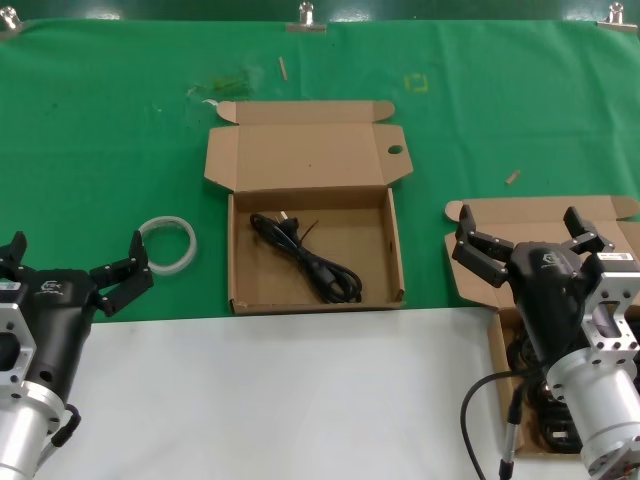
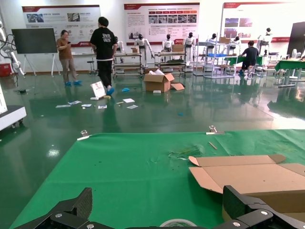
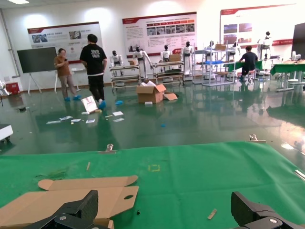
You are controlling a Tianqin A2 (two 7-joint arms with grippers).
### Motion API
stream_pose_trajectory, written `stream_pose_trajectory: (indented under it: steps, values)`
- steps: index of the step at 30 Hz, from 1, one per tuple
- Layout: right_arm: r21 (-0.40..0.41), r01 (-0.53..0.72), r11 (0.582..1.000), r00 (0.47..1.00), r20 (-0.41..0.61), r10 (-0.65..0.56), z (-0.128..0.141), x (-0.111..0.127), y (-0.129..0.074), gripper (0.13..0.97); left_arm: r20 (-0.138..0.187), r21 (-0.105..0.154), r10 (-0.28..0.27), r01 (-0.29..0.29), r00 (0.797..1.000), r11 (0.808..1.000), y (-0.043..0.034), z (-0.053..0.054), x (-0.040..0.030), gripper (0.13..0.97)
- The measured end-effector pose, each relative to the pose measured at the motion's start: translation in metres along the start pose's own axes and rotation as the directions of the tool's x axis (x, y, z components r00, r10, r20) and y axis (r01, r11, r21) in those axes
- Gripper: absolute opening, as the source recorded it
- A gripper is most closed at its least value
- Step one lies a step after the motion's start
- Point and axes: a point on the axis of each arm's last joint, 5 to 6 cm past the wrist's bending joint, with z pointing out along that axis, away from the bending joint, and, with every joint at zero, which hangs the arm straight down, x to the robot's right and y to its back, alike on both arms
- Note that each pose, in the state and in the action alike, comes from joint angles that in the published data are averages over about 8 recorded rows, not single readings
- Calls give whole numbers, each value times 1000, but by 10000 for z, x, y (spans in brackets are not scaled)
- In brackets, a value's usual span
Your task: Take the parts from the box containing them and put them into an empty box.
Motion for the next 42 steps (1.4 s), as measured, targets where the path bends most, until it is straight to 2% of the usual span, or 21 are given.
stream_pose_trajectory:
  steps: [42]
  values:
    - [0,0,1000,1000,0,0,0,0,0,966,0,0,0,0,1000,1000,0,0,0,965]
